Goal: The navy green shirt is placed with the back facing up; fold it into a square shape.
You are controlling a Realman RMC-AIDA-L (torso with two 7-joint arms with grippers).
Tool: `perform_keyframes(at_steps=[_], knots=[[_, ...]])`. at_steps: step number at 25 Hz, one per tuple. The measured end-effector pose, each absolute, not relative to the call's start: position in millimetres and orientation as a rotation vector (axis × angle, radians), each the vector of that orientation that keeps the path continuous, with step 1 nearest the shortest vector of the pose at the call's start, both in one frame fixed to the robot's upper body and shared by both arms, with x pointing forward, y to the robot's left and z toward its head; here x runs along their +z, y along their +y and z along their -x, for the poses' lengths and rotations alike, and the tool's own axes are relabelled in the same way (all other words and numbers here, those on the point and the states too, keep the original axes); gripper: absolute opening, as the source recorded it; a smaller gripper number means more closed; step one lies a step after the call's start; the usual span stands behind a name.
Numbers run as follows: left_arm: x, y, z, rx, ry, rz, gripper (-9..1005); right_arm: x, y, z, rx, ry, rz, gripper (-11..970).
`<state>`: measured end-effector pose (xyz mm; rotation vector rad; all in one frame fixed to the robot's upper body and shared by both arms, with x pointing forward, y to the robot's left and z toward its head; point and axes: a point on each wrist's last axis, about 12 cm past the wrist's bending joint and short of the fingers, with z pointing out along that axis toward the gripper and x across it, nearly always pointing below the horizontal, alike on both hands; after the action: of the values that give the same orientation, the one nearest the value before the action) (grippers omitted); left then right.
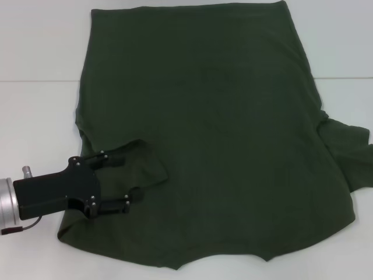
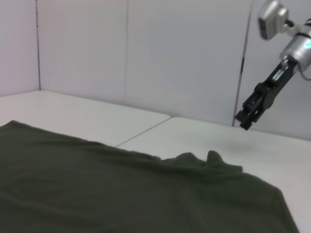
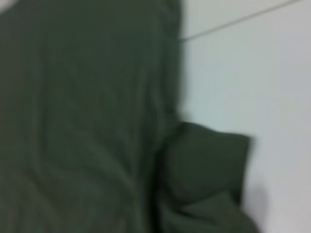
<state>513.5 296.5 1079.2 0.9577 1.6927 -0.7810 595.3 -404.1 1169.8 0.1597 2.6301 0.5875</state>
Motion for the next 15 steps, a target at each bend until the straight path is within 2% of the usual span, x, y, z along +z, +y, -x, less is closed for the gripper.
perform_keyframes(at_steps=[15], knots=[[1077.1, 292.5, -509.9, -0.813, 1.677, -0.957, 867, 1143.7, -361.6, -633.6, 0.418, 2.675, -0.031, 884]])
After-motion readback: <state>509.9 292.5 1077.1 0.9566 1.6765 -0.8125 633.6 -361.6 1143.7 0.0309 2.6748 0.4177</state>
